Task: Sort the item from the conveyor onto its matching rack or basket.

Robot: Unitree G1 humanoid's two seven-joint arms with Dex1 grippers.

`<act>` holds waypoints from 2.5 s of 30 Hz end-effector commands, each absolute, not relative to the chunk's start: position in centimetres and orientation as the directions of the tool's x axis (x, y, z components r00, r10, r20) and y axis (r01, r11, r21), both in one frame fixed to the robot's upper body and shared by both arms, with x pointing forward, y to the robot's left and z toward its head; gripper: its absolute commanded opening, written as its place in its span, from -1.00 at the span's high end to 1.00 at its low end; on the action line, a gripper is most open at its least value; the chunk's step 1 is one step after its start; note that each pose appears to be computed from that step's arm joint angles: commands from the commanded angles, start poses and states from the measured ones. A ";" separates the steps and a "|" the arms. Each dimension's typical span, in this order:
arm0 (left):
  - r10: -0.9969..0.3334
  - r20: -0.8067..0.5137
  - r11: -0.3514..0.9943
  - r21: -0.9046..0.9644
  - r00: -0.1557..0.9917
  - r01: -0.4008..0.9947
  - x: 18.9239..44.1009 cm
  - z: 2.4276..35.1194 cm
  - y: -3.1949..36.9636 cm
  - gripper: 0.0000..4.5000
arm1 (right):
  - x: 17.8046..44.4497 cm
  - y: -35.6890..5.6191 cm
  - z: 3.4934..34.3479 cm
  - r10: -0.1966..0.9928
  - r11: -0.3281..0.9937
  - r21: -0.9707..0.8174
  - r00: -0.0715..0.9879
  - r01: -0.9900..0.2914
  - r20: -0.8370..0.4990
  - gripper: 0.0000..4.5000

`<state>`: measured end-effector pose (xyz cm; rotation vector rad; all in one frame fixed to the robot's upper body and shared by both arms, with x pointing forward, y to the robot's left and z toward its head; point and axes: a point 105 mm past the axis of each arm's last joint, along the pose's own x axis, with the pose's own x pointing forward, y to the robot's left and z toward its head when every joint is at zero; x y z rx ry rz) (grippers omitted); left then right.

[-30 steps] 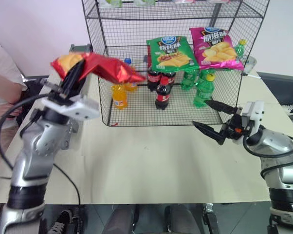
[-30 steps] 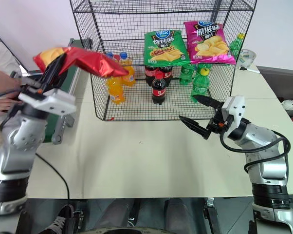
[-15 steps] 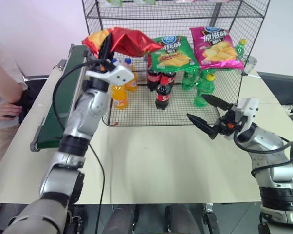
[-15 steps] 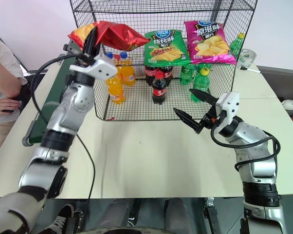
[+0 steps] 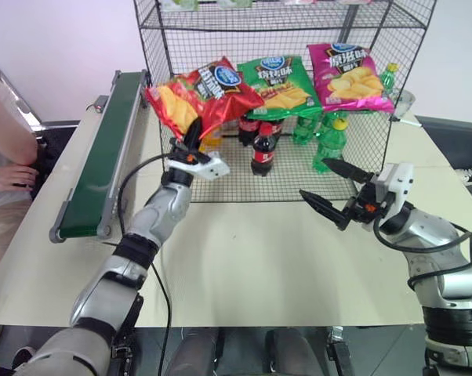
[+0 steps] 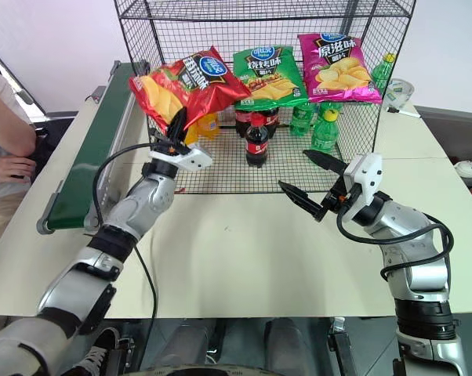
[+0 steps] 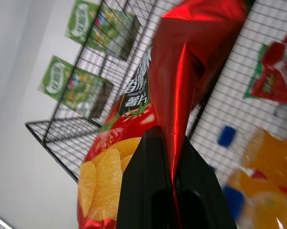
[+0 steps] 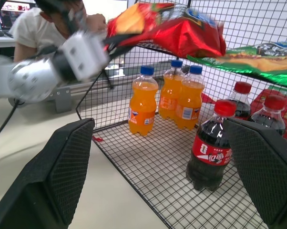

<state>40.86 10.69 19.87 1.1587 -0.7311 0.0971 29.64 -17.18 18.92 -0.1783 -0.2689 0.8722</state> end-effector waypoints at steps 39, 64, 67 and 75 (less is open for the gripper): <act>0.017 0.422 0.967 0.225 0.906 -0.123 46.1 24.3 8.1 0.20 | 29.1 -16.9 19.8 0.774 0.630 -0.311 0.608 -0.712 0.175 -1.00; -0.538 0.547 0.693 0.720 0.641 -0.032 38.8 27.1 6.9 -0.57 | 29.6 -16.5 19.4 0.778 0.627 -0.289 0.601 -0.723 0.183 -1.00; -0.522 0.509 0.697 0.717 0.684 -0.002 38.8 25.7 7.9 -0.57 | 29.6 -16.5 19.4 0.779 0.626 -0.289 0.599 -0.724 0.185 -1.00; -0.559 0.506 0.406 0.858 0.657 -0.315 36.2 27.6 11.5 -0.57 | 28.4 -15.9 20.0 0.823 0.568 -0.244 0.539 -0.786 0.181 -1.00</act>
